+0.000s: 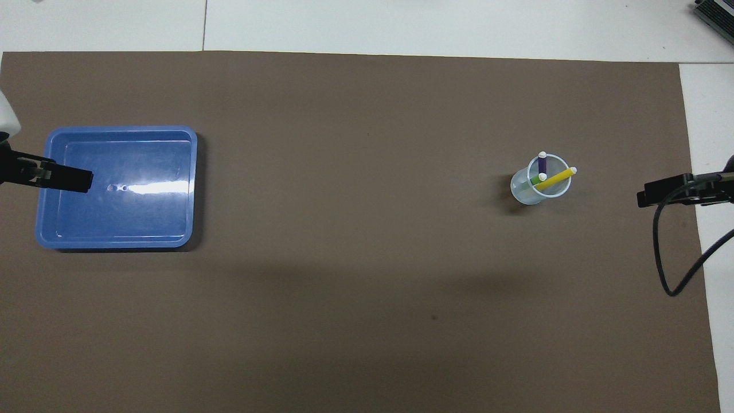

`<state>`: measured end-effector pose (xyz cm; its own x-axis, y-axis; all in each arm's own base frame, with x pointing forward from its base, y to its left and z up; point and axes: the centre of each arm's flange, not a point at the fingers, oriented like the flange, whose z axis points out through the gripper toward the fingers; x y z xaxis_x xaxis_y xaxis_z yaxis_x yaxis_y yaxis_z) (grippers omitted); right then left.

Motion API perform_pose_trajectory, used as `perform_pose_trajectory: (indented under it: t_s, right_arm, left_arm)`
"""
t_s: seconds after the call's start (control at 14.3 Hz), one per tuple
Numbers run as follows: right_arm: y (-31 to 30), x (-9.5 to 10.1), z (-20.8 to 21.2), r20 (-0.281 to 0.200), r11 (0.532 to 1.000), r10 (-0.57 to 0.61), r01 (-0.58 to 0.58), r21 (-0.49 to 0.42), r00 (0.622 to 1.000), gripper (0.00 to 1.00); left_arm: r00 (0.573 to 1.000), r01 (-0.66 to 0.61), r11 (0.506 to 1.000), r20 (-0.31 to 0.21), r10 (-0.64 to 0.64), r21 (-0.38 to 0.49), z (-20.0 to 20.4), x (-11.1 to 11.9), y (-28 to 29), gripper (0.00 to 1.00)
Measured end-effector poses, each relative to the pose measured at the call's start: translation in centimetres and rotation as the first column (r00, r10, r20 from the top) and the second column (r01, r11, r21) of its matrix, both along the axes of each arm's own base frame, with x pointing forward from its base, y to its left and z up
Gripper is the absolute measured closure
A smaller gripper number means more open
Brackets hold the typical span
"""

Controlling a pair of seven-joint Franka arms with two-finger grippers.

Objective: Right arm passes pens to left for tray arrangement

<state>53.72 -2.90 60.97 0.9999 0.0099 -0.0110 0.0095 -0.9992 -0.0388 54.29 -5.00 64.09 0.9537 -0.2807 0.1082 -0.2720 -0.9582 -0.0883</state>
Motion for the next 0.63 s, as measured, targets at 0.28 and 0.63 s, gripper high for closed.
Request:
perform_pose_trajectory:
  t_s: [0.28,0.63]
  right_arm:
    - [0.3,-0.7,-1.2,-0.017,1.000,0.002,-0.002,-0.003,1.000,0.00]
    - [1.3,-1.4,-2.8,0.016,1.000,0.014,-0.014,-0.015,1.000,0.00]
  left_arm:
    - [1.000,0.000,1.000,0.000,0.000,0.000,0.0,0.0,0.0,0.00]
    - [1.000,0.000,1.000,0.000,0.000,0.000,0.0,0.0,0.0,0.00]
